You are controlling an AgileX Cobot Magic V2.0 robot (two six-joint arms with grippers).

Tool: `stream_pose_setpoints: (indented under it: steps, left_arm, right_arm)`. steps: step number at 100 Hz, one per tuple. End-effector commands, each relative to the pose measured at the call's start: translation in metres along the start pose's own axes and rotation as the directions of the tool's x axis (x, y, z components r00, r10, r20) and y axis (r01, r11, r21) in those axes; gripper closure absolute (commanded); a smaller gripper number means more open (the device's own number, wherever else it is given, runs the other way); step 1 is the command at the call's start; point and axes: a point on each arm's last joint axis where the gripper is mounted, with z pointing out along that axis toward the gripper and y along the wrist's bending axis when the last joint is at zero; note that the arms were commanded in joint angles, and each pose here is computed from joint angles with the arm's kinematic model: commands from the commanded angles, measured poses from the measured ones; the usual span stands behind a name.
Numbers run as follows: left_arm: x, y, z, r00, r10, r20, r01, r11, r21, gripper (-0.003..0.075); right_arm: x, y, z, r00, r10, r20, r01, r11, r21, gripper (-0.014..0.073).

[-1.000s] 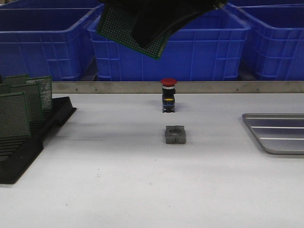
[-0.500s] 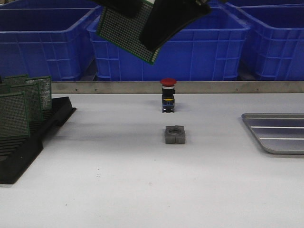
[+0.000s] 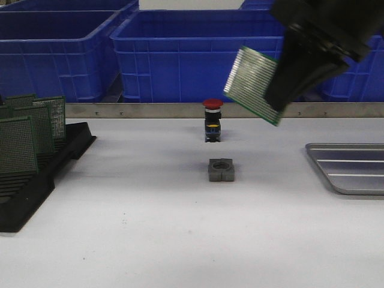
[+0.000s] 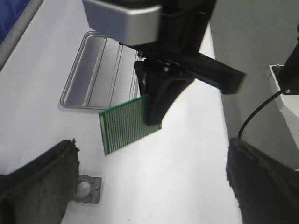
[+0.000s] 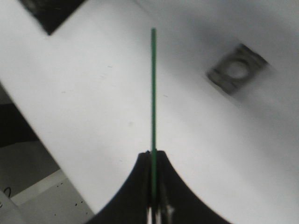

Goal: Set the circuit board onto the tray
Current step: 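Carry the board to the steel tray and lower it with the right gripper, then grasp a second green board in the rack with the left gripper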

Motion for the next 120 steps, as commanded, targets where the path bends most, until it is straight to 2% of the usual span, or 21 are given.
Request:
stream_pose_setpoints:
  steps: [1, 11, 19, 32, 41, 44, 55, 59, 74, 81, 88, 95, 106, 120]
  left_arm:
    - [-0.024, -0.009, -0.014, 0.995, 0.025, 0.097, -0.024, 1.000, -0.016, 0.0114]
    - [-0.024, -0.009, -0.014, 0.995, 0.025, 0.097, -0.024, 1.000, -0.018, 0.0114]
    - [-0.025, -0.009, -0.014, 0.995, 0.025, 0.098, -0.024, 1.000, -0.020, 0.0114]
    - [-0.025, -0.009, -0.014, 0.995, 0.026, 0.098, -0.023, 0.999, -0.024, 0.0114]
    - [-0.025, -0.008, -0.014, 0.995, 0.026, 0.099, -0.023, 0.999, -0.028, 0.0114]
    - [-0.025, -0.008, -0.014, 0.995, 0.026, 0.099, -0.023, 0.999, -0.030, 0.0114]
    - [-0.025, -0.008, -0.014, 0.995, 0.026, 0.099, -0.022, 0.999, -0.032, 0.0114]
    - [-0.024, -0.008, -0.014, 0.995, 0.027, 0.095, -0.024, 0.999, -0.033, 0.0114]
    - [-0.019, -0.004, -0.018, 0.998, 0.054, 0.028, -0.051, 0.995, -0.081, 0.0114]
    - [-0.010, -0.001, -0.023, 0.994, 0.080, -0.067, -0.087, 0.990, -0.108, 0.0114]
    - [0.003, 0.003, -0.029, 0.973, 0.110, -0.203, -0.138, 0.982, -0.130, 0.0114]
    - [0.015, 0.006, -0.033, 0.925, 0.141, -0.352, -0.199, 0.971, -0.135, 0.0116]
    - [0.035, 0.014, -0.041, 0.807, 0.158, -0.570, -0.273, 0.954, -0.122, 0.0133]
    - [0.052, 0.024, -0.048, 0.700, 0.082, -0.710, -0.266, 0.952, -0.152, 0.0189]
  right_arm:
    - [0.000, -0.030, -0.015, 0.987, 0.133, 0.087, -0.138, 0.989, 0.060, 0.0708]
    - [0.009, -0.072, -0.015, 0.953, 0.273, 0.134, -0.288, 0.951, 0.111, 0.0708]
    - [0.016, -0.106, -0.012, 0.905, 0.375, 0.199, -0.406, 0.902, 0.146, 0.0704]
    - [0.026, -0.137, 0.003, 0.864, 0.453, 0.218, -0.492, 0.852, 0.179, 0.0630]
    - [0.033, -0.147, 0.015, 0.860, 0.473, 0.192, -0.505, 0.842, 0.188, 0.0474]
    - [0.034, -0.149, 0.017, 0.860, 0.477, 0.183, -0.506, 0.841, 0.189, 0.0400]
    - [0.036, -0.155, 0.015, 0.852, 0.485, 0.195, -0.519, 0.831, 0.199, 0.0043]
    - [0.035, -0.157, 0.012, 0.851, 0.485, 0.203, -0.521, 0.830, 0.200, -0.0024]
    - [0.033, -0.159, -0.009, 0.863, 0.448, 0.235, -0.497, 0.836, 0.233, 0.0023]
    - [0.031, -0.154, -0.021, 0.883, 0.401, 0.242, -0.458, 0.849, 0.264, 0.0024]
    - [0.027, -0.148, -0.033, 0.894, 0.362, 0.262, -0.430, 0.857, 0.284, 0.0024]
    - [0.023, -0.141, -0.046, 0.895, 0.336, 0.295, -0.419, 0.860, 0.292, 0.0024]
    - [0.018, -0.131, -0.062, 0.891, 0.297, 0.343, -0.405, 0.861, 0.307, 0.0024]
    - [0.015, -0.124, -0.075, 0.887, 0.264, 0.379, -0.393, 0.862, 0.320, 0.0024]
